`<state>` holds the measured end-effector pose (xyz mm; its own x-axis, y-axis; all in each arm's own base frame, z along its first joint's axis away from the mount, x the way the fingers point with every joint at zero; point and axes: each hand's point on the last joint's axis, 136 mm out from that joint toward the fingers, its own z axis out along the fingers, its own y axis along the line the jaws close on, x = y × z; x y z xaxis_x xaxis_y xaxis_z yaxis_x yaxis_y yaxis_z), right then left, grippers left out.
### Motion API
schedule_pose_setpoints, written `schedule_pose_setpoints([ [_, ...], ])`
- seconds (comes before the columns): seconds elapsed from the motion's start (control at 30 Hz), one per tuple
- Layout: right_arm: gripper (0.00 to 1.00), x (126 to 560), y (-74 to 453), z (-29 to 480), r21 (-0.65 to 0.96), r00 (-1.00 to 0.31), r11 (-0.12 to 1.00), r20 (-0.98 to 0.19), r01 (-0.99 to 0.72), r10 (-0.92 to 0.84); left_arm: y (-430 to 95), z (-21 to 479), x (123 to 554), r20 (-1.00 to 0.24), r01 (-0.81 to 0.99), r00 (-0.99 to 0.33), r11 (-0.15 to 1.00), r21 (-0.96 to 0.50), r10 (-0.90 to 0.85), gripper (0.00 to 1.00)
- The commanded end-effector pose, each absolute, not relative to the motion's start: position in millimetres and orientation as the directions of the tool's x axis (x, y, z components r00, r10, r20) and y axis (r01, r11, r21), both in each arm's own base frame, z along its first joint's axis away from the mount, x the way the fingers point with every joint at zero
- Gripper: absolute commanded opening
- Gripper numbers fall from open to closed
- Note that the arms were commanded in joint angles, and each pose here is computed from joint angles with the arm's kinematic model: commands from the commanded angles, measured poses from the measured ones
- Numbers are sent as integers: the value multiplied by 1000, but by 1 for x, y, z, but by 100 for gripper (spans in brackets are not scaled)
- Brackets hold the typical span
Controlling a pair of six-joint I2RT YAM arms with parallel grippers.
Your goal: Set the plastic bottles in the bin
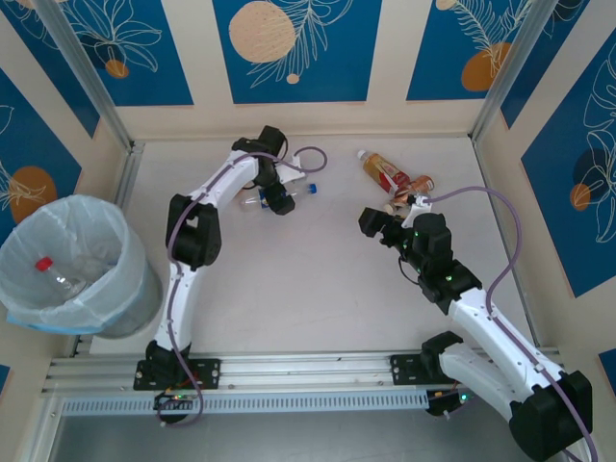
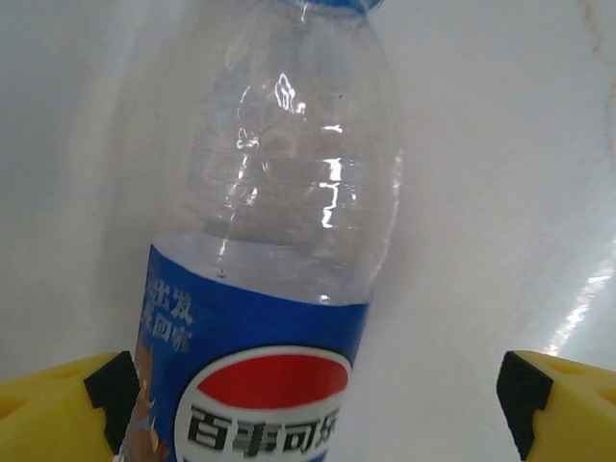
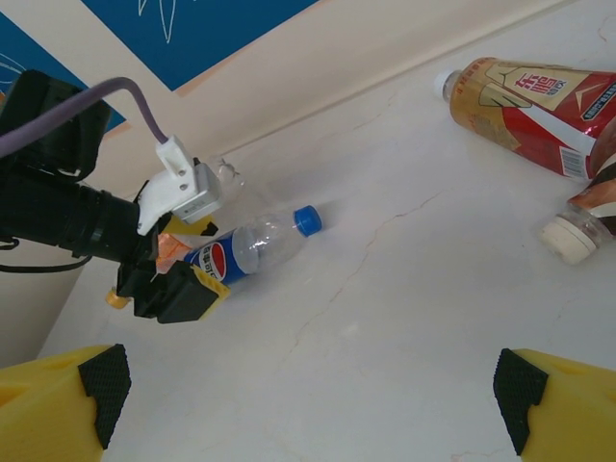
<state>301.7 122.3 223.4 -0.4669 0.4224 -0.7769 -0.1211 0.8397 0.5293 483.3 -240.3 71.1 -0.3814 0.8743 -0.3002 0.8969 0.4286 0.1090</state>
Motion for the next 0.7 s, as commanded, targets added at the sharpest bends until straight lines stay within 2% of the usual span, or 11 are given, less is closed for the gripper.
schedule_pose_setpoints([
  [0.0,99,299,116,224,542,-451,835,-771,-95,450,-233,57,488,-254,910,-366,402,106,895,97],
  [0.1,99,297,115,224,545,-455,834,-767,-89,453,-237,50,492,-251,913,-366,398,91,896,96],
  [0.23,99,295,112,223,549,-453,832,-763,-80,460,-243,45,479,-269,925,-366,380,2,891,95],
  [0.57,99,296,108,221,550,-431,832,-769,-72,472,-242,33,465,-236,909,-415,414,-58,879,83],
  [0.67,99,297,108,221,550,-429,832,-770,-72,472,-242,33,466,-244,901,-430,430,-55,869,76],
])
